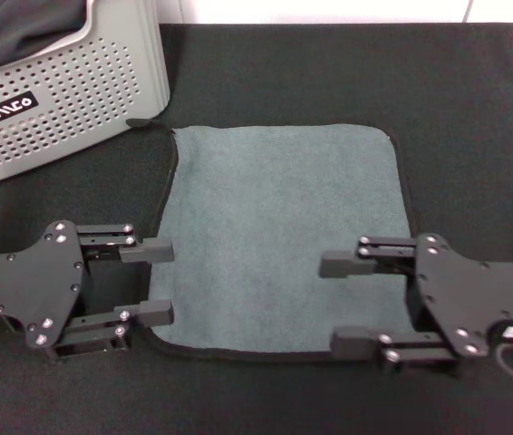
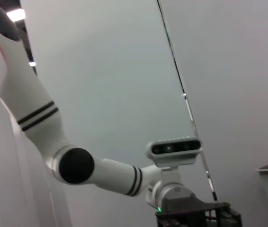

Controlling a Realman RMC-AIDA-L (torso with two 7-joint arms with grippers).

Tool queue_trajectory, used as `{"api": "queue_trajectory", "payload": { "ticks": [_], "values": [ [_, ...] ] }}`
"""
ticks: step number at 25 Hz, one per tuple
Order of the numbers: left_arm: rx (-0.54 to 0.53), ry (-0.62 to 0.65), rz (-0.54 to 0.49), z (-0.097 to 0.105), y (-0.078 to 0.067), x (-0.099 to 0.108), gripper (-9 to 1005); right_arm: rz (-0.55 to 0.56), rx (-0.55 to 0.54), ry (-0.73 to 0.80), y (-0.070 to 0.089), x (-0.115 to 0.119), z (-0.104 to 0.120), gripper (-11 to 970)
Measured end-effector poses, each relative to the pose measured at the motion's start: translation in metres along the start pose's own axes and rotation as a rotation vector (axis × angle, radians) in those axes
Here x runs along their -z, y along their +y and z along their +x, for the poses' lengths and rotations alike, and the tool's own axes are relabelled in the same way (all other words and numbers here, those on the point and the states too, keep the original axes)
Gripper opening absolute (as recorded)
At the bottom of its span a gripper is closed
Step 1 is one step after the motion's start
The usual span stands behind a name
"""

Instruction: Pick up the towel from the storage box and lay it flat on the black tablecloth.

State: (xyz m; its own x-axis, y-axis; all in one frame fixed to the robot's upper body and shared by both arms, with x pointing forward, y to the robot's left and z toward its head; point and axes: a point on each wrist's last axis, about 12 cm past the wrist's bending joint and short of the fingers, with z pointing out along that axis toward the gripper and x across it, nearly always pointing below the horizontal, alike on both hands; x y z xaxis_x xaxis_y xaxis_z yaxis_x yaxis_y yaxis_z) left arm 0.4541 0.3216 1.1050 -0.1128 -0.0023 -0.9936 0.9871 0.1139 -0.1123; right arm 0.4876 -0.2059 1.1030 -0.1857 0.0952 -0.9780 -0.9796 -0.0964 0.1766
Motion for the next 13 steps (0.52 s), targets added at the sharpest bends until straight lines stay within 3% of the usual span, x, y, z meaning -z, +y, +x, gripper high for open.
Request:
{"api": "queue_trajectory", "payload": {
  "ticks": [13],
  "values": [
    [-0.013, -0.004, -0.019, -0.006, 0.004, 0.006, 544, -0.014, 0.015, 0.014, -0.018, -0.012, -0.016, 653]
  ]
}}
